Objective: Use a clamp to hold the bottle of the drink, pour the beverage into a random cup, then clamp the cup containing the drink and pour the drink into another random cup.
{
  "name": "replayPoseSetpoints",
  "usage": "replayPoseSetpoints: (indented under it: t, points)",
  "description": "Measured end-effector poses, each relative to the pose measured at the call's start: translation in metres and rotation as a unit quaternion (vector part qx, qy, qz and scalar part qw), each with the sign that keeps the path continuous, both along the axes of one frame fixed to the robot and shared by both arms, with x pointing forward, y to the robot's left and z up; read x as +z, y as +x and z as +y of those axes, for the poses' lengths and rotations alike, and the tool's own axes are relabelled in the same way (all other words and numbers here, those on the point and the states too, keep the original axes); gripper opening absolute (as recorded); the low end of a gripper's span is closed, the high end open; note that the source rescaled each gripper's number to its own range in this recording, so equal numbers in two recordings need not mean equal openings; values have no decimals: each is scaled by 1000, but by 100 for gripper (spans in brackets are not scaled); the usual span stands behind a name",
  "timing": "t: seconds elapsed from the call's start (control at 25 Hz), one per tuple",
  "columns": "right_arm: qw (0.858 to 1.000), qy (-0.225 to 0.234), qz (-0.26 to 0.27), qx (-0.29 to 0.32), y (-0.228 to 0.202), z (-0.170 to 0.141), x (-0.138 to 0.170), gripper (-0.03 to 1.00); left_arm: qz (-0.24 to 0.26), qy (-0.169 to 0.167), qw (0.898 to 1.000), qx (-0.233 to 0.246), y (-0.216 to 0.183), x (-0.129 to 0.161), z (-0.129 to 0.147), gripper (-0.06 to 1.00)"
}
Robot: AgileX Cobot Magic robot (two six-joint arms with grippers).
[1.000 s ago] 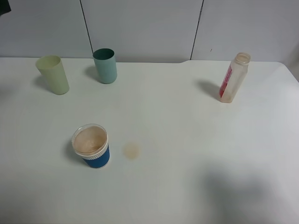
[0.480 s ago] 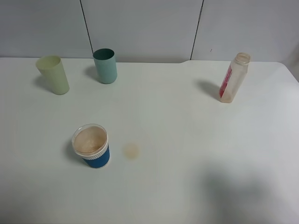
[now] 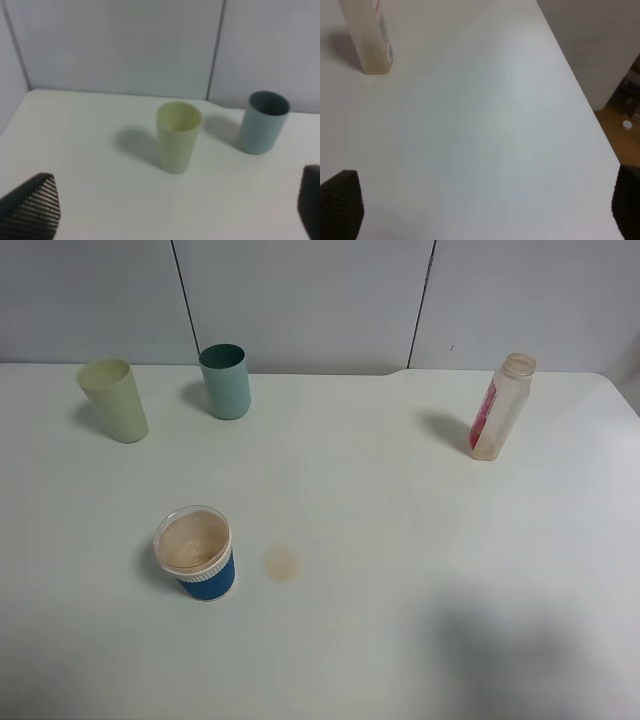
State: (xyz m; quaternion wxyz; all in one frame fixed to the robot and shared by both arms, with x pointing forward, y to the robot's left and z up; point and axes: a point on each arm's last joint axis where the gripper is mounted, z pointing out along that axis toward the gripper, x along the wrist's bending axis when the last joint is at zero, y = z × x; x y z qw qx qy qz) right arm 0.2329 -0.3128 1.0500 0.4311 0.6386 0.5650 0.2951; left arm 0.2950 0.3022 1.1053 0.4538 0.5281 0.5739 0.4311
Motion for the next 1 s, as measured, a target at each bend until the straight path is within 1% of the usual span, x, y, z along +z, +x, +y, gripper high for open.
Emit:
replayPoseSetpoints:
  t: [0.04, 0.12, 0.24, 0.32, 0.4, 0.64, 0.68, 0.72, 0.84, 0.88, 1.0]
  points:
    - [1000, 0, 0, 0, 0, 0, 0, 100, -4, -2, 1000, 12, -8, -1, 1, 100]
    - [1000, 0, 0, 0, 0, 0, 0, 100, 6, -3, 1000, 31, -19, -5, 2, 100]
    - [1000, 0, 0, 0, 0, 0, 0, 100, 8, 3, 999, 43, -29, -8, 2, 100]
    - [1000, 0, 0, 0, 0, 0, 0, 100, 11, 11, 998, 60, -43, -13, 0, 100]
    - [1000, 0, 0, 0, 0, 0, 0, 100, 21, 12, 997, 69, -52, -18, -1, 100]
    - [1000, 0, 0, 0, 0, 0, 0, 100, 45, 10, 996, 71, -63, -27, -3, 100]
    - [1000, 0, 0, 0, 0, 0, 0, 100, 69, 10, 995, 70, -65, -35, -3, 100]
    - [1000, 0, 0, 0, 0, 0, 0, 100, 81, 9, 994, 70, -65, -38, -3, 100]
    - [1000, 0, 0, 0, 0, 0, 0, 100, 92, 8, 993, 70, -64, -41, -3, 100]
    - [1000, 0, 0, 0, 0, 0, 0, 100, 113, 7, 991, 70, -63, -49, -2, 100]
    - [1000, 0, 0, 0, 0, 0, 0, 100, 117, 9, 990, 72, -63, -50, -2, 100]
